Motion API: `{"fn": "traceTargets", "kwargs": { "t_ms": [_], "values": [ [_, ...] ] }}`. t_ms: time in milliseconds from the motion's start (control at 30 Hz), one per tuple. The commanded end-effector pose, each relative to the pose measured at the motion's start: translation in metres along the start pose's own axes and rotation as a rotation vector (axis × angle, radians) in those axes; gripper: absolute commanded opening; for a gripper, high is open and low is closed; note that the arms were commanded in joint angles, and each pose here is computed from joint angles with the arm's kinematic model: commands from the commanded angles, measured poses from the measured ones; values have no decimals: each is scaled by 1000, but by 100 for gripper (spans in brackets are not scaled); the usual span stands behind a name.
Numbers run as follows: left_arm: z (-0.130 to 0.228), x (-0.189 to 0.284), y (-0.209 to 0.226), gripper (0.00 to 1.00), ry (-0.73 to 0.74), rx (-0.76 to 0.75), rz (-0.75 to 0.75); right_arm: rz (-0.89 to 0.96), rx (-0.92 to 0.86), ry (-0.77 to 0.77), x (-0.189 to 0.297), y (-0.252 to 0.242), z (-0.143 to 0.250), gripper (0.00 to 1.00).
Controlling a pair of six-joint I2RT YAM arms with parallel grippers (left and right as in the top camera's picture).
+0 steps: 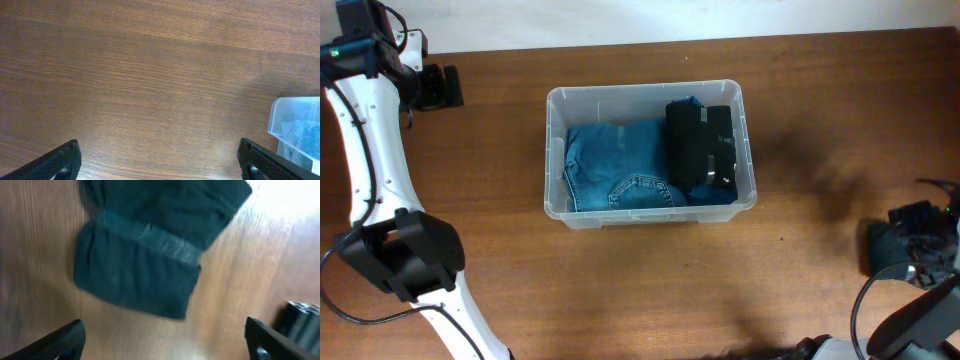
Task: Pack container
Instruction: 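Grasp the black rolled garment at the right edge with the right gripper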
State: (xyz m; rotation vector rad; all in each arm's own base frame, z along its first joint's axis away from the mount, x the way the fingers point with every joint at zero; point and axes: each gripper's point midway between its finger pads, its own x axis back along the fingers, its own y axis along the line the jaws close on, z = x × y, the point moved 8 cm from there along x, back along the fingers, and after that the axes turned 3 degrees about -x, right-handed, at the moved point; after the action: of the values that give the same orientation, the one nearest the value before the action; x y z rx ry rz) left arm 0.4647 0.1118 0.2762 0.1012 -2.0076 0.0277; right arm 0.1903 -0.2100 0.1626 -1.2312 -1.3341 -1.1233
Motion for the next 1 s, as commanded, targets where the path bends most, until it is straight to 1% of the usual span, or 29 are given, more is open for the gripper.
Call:
{"fn": "traceTargets", "kwargs": {
  "t_ms": [0,67,167,300,333,433,500,533,567,600,633,800,900,967],
  "values": [
    [1,-6,2,99,12,5,10,-14,-48,15,-11,-8,3,92],
    [1,-6,2,99,12,5,11,-14,-19,15,-25,-10,8,92],
    [0,-6,3,99,7,5,9,-24,-3,10,-39,-12,12,84],
    [0,-6,3,100,7,6,10,-85,90,3,-52,-8,16,71],
    [0,-6,3,99,6,5,10,-86,93,-1,-59,-10,19,59],
    [0,-6,3,99,6,5,10,-87,108,-2,-67,-13,23,47],
    [0,-6,3,99,6,5,10,-85,112,1,-69,-14,25,36],
    [0,-6,3,99,6,5,10,-83,112,4,-70,-15,26,25],
    [0,-6,3,99,6,5,10,-82,112,5,-70,-15,26,17],
    [0,-6,3,100,6,5,10,-82,117,6,-70,-15,26,6],
    [0,-6,3,99,6,5,10,-87,138,7,-70,-15,26,4],
    [0,-6,3,99,6,5,10,-137,242,42,-66,-10,29,4],
    [0,-6,3,99,6,5,10,-178,310,56,-41,-1,25,4],
    [0,-6,3,100,5,5,9,-199,375,32,-22,9,19,4]
  ]
}}
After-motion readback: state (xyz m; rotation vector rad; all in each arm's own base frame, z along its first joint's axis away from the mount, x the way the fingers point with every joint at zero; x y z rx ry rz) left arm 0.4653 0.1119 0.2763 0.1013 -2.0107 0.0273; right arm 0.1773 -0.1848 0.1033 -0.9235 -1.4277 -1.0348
